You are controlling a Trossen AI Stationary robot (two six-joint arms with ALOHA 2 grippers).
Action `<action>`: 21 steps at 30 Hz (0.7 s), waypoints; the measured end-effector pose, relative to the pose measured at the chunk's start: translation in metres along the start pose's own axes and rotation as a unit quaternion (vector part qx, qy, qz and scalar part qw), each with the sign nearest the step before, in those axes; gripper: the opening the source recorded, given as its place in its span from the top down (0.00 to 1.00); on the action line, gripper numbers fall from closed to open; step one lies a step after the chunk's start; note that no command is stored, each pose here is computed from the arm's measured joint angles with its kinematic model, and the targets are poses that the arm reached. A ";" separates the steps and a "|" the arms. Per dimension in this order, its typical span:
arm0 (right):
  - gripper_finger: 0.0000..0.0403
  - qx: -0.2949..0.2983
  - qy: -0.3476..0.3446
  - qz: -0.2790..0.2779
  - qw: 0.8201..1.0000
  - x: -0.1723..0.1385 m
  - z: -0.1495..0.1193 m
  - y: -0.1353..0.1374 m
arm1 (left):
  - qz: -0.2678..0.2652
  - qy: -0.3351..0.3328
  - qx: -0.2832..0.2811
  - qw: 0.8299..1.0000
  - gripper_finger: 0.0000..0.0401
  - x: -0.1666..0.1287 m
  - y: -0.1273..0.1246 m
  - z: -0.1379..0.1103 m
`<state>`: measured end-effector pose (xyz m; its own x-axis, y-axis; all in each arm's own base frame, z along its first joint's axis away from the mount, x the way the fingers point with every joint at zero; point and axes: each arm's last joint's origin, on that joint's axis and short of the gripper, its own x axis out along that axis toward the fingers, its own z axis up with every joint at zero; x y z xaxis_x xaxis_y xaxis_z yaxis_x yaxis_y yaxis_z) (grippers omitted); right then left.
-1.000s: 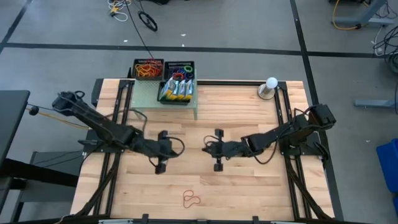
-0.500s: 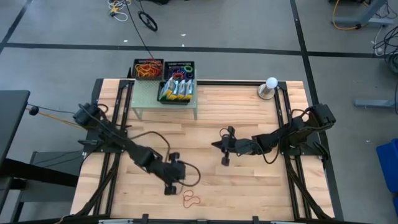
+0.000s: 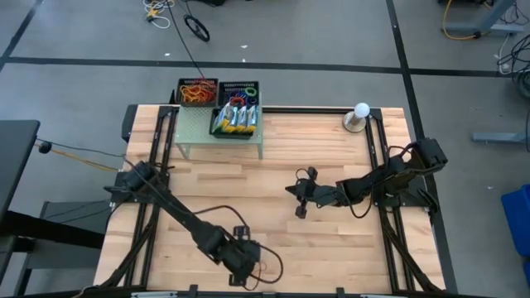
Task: Pick & Place Office Desk Supplies
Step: Put the red rubber band into the top left black bin on the shelf
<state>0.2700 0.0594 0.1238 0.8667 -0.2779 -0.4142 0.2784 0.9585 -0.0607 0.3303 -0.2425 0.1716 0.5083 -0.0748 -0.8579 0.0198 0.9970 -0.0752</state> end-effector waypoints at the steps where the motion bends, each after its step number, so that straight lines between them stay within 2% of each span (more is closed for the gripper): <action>1: 0.94 0.010 0.002 0.003 1.000 -0.001 -0.001 0.002 | 0.000 0.001 0.002 1.000 0.64 0.003 -0.004 0.001; 5: 0.94 0.013 0.007 0.021 1.000 -0.007 -0.004 0.012 | 0.000 0.011 0.008 1.000 0.63 0.015 -0.014 0.001; 10: 0.94 -0.010 0.002 0.043 0.999 -0.013 -0.005 0.022 | -0.002 0.029 -0.013 0.999 0.63 0.030 -0.020 -0.005; 15: 0.94 -0.015 -0.009 0.022 1.000 -0.014 -0.005 0.023 | 0.014 0.034 -0.032 0.999 0.63 0.037 -0.019 -0.009; 21: 0.94 -0.019 -0.020 0.023 0.999 -0.014 -0.002 0.023 | 0.025 0.033 -0.040 0.998 0.63 0.042 -0.019 -0.012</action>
<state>0.2634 0.0858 0.1264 0.8943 -0.2344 -0.3811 0.2220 0.9720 -0.0770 0.3412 -0.2650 0.1313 0.4494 -0.0289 -0.8929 -0.0747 0.9948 -0.0697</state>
